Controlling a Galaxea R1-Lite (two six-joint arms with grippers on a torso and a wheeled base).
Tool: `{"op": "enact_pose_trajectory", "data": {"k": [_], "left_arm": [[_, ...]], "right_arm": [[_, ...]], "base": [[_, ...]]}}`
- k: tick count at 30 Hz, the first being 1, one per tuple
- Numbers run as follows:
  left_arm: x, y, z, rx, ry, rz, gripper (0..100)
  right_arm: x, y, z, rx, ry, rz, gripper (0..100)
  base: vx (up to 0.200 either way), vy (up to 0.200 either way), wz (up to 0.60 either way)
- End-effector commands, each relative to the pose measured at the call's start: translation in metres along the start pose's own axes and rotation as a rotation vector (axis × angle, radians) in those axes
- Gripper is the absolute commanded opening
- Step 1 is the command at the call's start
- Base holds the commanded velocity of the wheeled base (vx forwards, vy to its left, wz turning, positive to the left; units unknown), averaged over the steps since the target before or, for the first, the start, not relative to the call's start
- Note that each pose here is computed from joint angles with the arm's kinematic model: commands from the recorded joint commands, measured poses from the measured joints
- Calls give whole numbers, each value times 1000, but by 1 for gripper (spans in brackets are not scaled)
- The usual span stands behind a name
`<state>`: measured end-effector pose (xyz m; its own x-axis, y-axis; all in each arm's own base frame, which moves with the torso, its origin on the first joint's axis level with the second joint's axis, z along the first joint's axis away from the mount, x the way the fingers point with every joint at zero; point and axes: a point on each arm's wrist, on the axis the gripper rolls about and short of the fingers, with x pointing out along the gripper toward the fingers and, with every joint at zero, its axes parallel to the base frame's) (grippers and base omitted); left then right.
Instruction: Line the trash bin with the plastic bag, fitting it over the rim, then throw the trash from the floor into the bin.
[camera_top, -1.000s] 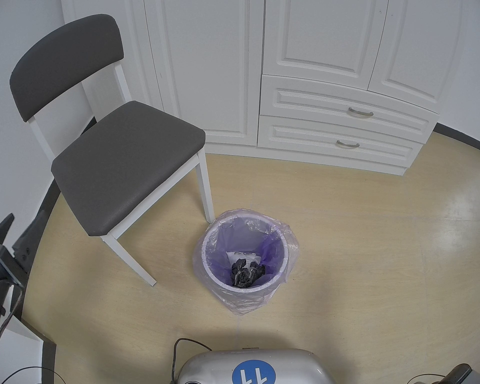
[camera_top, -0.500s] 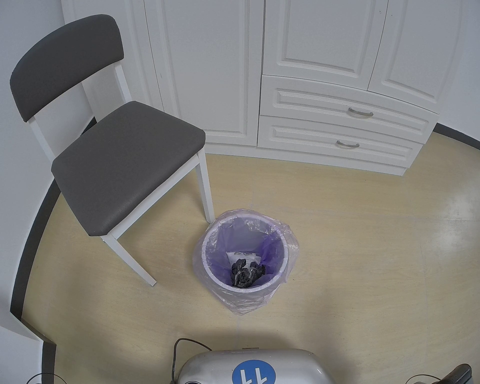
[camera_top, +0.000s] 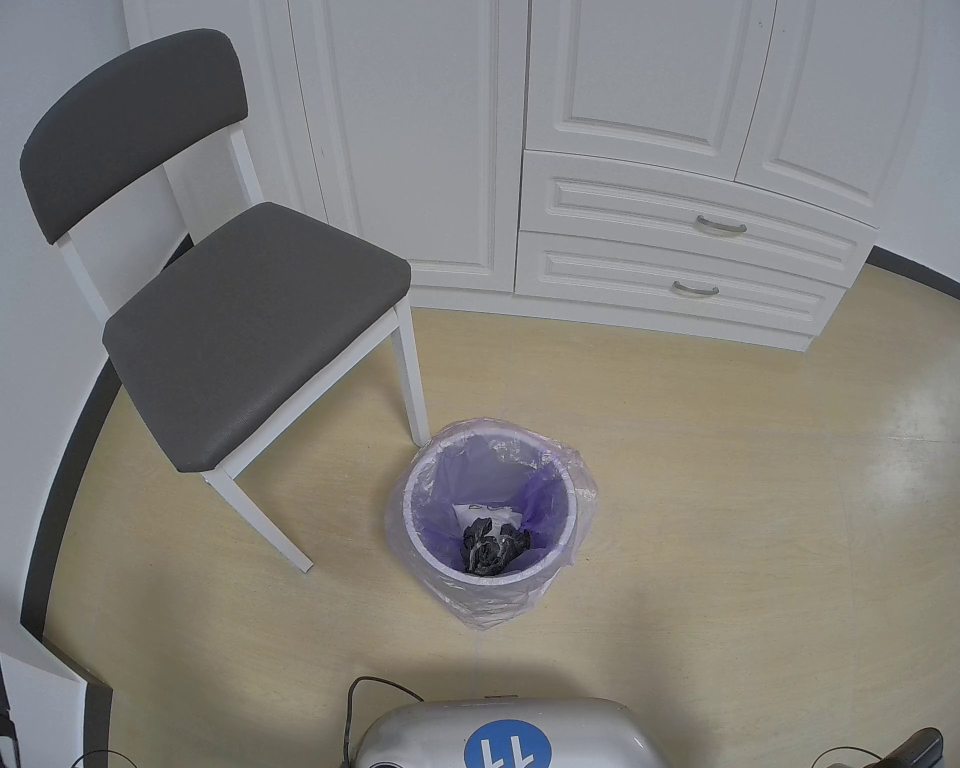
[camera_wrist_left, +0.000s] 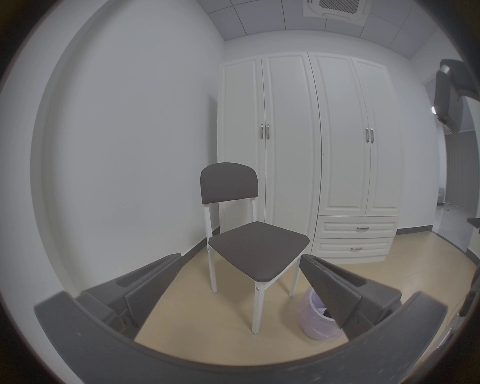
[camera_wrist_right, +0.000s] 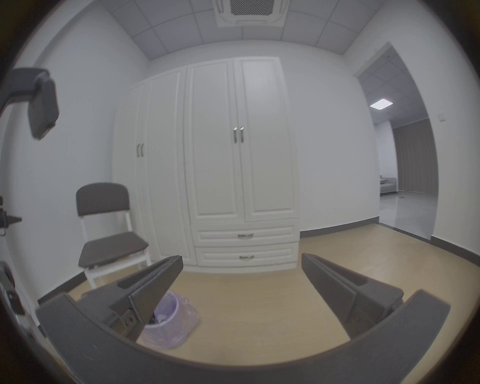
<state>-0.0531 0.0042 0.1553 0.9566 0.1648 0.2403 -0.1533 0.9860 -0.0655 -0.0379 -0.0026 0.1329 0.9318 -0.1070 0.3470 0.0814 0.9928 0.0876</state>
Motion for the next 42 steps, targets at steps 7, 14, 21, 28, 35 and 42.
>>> {"op": "enact_pose_trajectory", "data": {"k": [7,14,21,28,35,42], "left_arm": [[3,1,-33,22,78,63,100],[8,1,-73,35,214,68,100],[10,0,-77,-19,202,3,100],[9,-3,-84,7,242,-123,100],[9,-3,-84,39,243,-131,100],[9,-3,-84,39,243,-133,100]], "right_arm": [[0,0,-35,-103,118,91,100],[-1,0,-38,-65,150,83,100],[-3,-1,-48,-77,246,74,100],[-4,-2,-53,-50,292,54,100],[-4,-1,-53,-66,293,62,100],[-4,0,-53,-111,294,130,100]], "base": [[0,0,0],[0,0,0],[0,0,0],[0,0,0],[0,0,0],[0,0,0]]}}
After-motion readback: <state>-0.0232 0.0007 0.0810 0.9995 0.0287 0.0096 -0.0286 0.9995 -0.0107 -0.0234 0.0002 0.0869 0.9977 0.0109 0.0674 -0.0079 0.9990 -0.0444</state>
